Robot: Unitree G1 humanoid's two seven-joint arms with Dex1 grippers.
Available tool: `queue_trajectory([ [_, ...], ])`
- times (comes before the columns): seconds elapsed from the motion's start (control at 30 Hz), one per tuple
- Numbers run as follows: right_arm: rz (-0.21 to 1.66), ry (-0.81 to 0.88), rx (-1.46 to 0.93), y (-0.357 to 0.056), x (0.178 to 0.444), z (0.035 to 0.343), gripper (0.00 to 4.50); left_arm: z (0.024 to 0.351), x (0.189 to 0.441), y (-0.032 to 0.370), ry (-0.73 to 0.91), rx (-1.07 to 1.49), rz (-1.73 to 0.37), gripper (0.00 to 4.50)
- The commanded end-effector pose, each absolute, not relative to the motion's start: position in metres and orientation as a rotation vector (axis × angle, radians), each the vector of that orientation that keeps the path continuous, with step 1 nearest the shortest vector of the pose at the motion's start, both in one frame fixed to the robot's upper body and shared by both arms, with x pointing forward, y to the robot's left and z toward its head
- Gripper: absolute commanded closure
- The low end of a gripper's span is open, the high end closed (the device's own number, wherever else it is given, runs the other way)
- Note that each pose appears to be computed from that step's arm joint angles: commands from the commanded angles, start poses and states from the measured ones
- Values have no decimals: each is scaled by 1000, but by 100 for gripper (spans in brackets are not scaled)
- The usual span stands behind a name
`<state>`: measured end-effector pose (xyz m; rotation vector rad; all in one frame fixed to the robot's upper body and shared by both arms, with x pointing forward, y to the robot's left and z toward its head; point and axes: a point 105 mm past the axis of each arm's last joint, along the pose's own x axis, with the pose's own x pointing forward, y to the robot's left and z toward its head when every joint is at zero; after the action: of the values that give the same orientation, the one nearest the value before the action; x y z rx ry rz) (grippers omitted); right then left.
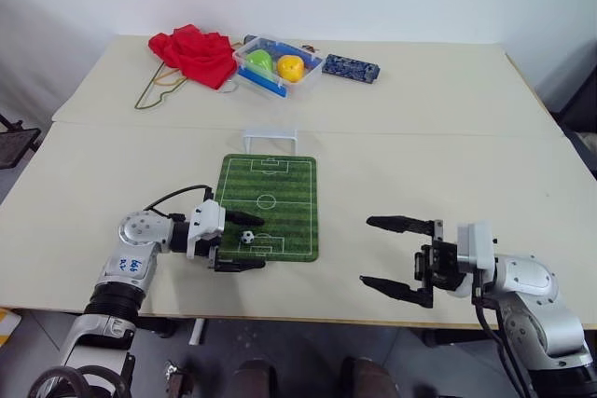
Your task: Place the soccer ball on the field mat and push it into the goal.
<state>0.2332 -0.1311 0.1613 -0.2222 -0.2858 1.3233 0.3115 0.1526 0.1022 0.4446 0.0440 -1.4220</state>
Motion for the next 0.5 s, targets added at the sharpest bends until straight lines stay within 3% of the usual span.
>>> queue_trajectory([
  [0.03,1328,-319,-229,-130,230,167,0,123,312,154,-53,432,-1402,3],
  [0.13,1324,-320,-229,-131,229,167,0,157,307,161,-152,381,-1380,3],
  [0.3,1314,-328,-228,-137,229,171,0,193,279,195,-136,356,-1322,3],
  [0.43,1311,-335,-235,-142,232,172,0,184,258,235,4,370,-1206,3],
  [0.5,1309,-340,-238,-143,234,172,0,171,248,248,69,371,-1183,42],
])
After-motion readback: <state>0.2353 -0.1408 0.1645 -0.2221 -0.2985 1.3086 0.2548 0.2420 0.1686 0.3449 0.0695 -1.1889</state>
